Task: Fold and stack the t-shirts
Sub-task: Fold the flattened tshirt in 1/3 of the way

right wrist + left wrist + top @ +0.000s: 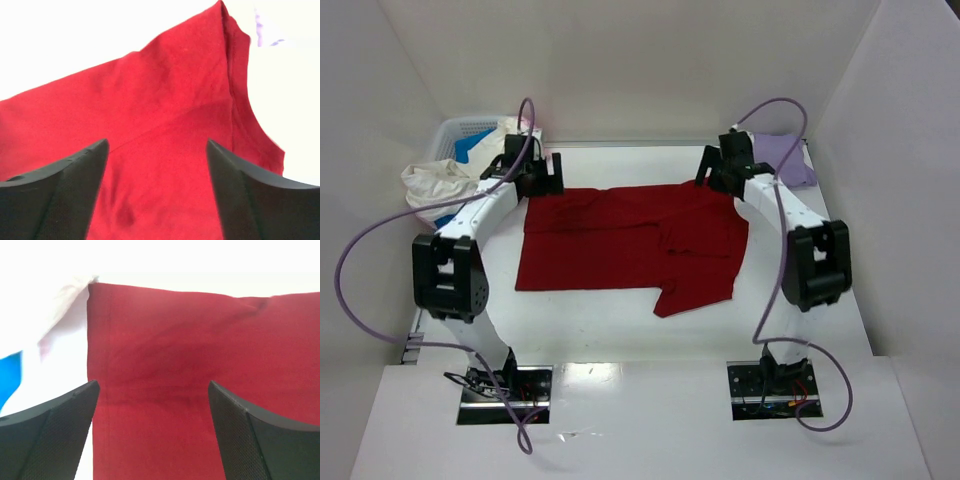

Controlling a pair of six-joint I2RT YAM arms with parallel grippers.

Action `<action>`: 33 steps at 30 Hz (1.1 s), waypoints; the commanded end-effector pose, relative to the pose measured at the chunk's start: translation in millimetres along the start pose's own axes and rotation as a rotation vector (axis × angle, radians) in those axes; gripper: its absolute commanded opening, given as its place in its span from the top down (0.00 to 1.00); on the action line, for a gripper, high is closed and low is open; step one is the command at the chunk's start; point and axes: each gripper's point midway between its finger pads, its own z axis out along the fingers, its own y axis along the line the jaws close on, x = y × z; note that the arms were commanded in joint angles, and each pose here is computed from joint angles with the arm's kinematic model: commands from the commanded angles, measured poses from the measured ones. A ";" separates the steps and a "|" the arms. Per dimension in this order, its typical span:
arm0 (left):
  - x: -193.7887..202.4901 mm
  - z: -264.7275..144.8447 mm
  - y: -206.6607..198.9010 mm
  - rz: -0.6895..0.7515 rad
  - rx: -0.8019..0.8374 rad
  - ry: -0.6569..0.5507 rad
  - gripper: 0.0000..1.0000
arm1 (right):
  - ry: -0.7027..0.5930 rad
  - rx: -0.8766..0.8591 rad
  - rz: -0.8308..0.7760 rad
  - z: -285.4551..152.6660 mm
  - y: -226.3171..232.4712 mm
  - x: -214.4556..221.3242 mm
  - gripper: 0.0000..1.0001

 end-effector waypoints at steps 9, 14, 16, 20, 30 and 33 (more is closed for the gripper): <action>38.0 -83.6 -11.7 -0.204 0.096 -0.071 0.00 | 0.017 0.018 0.311 -106.0 -43.7 77.3 0.00; 67.3 -86.8 -11.9 -0.288 0.099 -0.031 0.00 | 0.118 0.137 0.356 -128.7 -67.6 110.7 0.00; 69.8 -88.4 -1.9 -0.360 0.113 -0.037 0.00 | 0.149 0.162 0.369 -137.9 -74.4 123.5 0.00; 91.6 -92.8 8.9 -0.426 0.104 -0.038 0.00 | 0.210 0.167 0.408 -148.1 -76.9 144.8 0.00; 98.3 -92.0 23.0 -0.452 0.044 -0.038 0.00 | 0.344 0.275 0.447 -150.1 -88.0 197.9 0.05; 97.9 -91.9 26.1 -0.459 0.038 -0.040 0.00 | 0.405 0.323 0.456 -143.8 -91.2 212.0 0.05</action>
